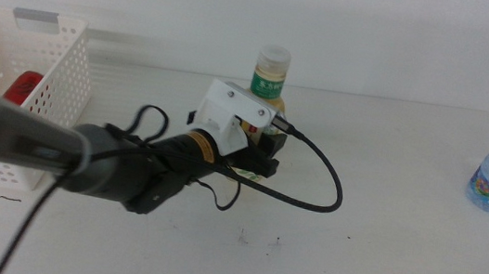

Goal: Use arms to grab the bottles and put them into the dustbin to the left of the table.

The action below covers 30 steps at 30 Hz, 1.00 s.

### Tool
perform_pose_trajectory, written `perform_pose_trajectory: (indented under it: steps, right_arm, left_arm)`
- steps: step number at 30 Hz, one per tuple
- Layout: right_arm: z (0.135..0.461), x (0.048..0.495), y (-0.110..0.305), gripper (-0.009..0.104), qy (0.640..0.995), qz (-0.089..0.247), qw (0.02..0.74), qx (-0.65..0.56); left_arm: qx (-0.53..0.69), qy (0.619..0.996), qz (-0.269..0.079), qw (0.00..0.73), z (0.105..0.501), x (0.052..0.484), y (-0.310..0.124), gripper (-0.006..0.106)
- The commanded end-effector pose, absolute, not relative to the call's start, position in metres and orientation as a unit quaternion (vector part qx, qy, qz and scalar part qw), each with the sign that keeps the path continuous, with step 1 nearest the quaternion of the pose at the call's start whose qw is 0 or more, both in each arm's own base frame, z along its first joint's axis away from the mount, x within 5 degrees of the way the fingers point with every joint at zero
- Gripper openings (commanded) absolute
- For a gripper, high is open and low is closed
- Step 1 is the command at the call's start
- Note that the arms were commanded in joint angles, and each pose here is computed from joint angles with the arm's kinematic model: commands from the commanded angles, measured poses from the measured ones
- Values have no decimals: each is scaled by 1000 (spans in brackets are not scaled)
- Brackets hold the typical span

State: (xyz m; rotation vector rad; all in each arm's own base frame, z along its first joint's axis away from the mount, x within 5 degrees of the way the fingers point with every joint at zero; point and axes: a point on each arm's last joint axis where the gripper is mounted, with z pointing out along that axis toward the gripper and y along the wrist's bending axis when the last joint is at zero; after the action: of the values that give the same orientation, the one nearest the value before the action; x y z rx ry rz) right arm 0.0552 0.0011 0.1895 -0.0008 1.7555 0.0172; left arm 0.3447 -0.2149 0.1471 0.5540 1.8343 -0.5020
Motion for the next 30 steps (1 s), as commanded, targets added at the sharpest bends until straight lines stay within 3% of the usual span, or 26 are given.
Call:
perform_pose_trajectory:
  steps: [1, 7, 12, 17, 22, 26, 30]
  right_arm:
    - [189, 55, 0, 85, 766, -1, 643, -1]
    - [189, 55, 0, 85, 766, -1, 643, -1]
    - [189, 55, 0, 85, 766, -1, 643, -1]
    - [189, 55, 0, 85, 766, -1, 643, -1]
    - [189, 55, 0, 85, 766, -1, 643, -1]
    - [189, 55, 0, 85, 766, -1, 643, -1]
    - [189, 55, 0, 85, 766, -1, 643, -1]
  left_arm:
    - [222, 740, -228, 593, 183, 338, -211, 19]
    - [238, 776, -193, 551, 215, 318, -197, 19]
    - [253, 781, -171, 545, 253, 301, -185, 19]
    - [207, 790, -178, 549, 291, 281, -168, 19]
    - [186, 805, -157, 541, 315, 268, -155, 19]
    - [175, 834, -109, 513, 336, 269, -144, 19]
    - [176, 836, -95, 511, 353, 272, -140, 19]
